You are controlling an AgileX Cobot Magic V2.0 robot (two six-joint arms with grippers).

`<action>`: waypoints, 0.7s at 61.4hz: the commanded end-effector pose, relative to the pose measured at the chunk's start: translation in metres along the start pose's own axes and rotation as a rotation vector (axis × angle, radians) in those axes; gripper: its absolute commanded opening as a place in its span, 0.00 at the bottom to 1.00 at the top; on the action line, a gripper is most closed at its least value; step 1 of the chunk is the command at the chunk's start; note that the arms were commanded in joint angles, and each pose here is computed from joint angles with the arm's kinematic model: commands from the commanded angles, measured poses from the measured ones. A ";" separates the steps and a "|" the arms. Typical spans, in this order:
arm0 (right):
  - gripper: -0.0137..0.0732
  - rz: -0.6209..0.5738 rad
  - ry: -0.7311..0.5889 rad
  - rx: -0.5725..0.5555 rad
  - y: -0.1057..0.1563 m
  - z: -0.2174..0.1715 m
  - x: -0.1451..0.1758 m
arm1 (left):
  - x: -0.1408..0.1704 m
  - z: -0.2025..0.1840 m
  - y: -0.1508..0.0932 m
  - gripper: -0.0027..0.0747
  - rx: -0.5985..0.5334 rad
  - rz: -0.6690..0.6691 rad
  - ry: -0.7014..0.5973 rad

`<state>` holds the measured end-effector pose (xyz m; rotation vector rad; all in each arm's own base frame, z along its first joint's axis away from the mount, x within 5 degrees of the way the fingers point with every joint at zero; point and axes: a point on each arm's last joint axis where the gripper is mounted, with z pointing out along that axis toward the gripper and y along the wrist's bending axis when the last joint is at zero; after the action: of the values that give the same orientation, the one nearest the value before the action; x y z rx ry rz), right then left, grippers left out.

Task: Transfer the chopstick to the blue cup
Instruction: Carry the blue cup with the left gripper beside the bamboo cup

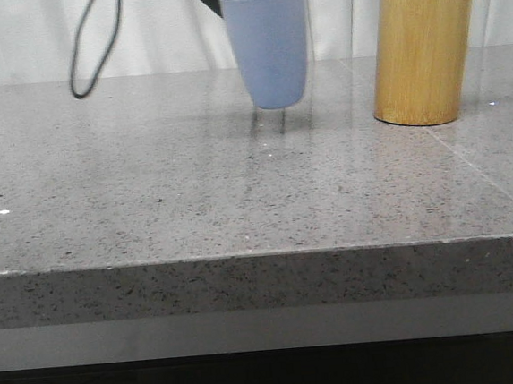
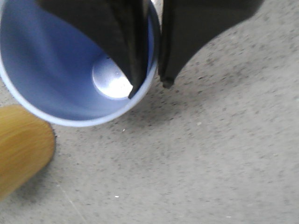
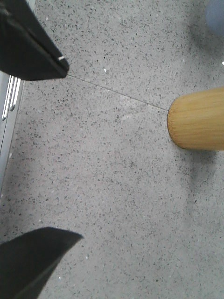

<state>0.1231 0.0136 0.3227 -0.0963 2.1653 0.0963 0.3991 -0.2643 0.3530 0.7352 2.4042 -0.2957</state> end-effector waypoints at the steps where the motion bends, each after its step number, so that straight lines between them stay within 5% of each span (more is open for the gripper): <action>1: 0.90 -0.017 -0.084 0.008 0.000 -0.005 -0.013 | -0.017 -0.033 -0.013 0.01 0.017 0.020 -0.140; 23: 0.90 -0.017 -0.081 0.007 0.000 -0.005 -0.013 | -0.017 -0.023 -0.018 0.03 0.015 0.032 -0.137; 43: 0.90 -0.017 -0.081 0.007 0.000 -0.005 -0.013 | -0.017 -0.023 -0.018 0.35 0.015 0.033 -0.131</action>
<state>0.1231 0.0136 0.3227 -0.0971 2.1653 0.0945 0.4011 -0.2820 0.3389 0.7793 2.4061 -0.2845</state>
